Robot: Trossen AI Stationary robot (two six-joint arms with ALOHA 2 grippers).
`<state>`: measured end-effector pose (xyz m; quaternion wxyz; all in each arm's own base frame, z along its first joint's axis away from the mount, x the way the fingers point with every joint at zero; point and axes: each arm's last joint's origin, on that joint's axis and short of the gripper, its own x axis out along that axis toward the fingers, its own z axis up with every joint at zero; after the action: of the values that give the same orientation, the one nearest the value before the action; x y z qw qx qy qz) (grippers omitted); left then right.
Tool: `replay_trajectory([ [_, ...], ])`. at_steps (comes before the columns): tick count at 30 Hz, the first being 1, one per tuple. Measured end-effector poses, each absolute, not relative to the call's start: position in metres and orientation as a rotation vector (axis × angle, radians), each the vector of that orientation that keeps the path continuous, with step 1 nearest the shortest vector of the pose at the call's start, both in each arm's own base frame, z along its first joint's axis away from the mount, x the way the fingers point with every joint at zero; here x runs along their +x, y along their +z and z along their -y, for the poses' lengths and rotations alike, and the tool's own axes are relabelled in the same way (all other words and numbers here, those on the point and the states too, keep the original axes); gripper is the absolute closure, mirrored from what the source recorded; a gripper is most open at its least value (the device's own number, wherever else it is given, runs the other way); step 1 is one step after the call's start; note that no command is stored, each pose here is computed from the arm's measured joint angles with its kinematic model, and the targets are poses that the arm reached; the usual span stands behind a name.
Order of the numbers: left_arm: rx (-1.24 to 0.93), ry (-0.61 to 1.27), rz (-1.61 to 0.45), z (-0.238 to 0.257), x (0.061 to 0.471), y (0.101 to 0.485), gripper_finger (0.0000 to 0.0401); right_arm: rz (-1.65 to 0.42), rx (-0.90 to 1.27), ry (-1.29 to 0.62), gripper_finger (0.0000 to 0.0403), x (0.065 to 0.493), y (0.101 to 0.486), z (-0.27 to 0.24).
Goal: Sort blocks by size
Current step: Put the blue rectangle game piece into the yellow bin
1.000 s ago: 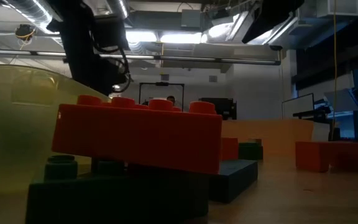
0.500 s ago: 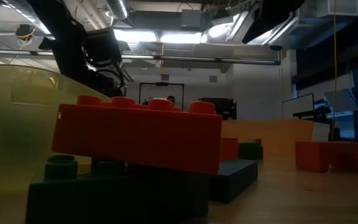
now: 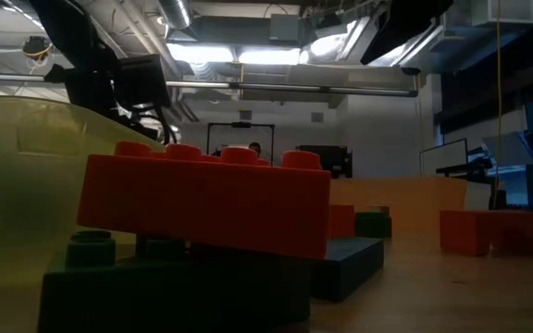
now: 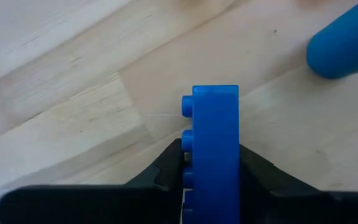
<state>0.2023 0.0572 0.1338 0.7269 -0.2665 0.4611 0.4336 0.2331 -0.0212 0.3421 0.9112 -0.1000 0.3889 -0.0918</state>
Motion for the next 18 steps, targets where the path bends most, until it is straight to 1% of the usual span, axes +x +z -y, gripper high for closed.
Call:
replay_trajectory([
  [6, -0.593, 0.940, -0.989, -0.058, 0.207, 0.137, 0.0324, -0.802, -0.206, -0.189, 0.0244, 0.233, 0.342, 0.021],
  [10, -0.557, 0.898, -0.965, -0.060, 0.216, 0.152, 0.0324, -0.802, -0.206, -0.189, 0.0244, 0.233, 0.342, 0.021],
  [13, -0.532, 0.850, -0.910, -0.062, 0.224, 0.176, 0.0324, -0.802, -0.204, -0.182, 0.0244, 0.233, 0.342, 0.021],
  [18, -0.513, 0.762, -0.802, -0.057, 0.231, 0.230, 0.0324, -0.820, -0.143, -0.123, 0.0244, 0.232, 0.340, 0.019],
])
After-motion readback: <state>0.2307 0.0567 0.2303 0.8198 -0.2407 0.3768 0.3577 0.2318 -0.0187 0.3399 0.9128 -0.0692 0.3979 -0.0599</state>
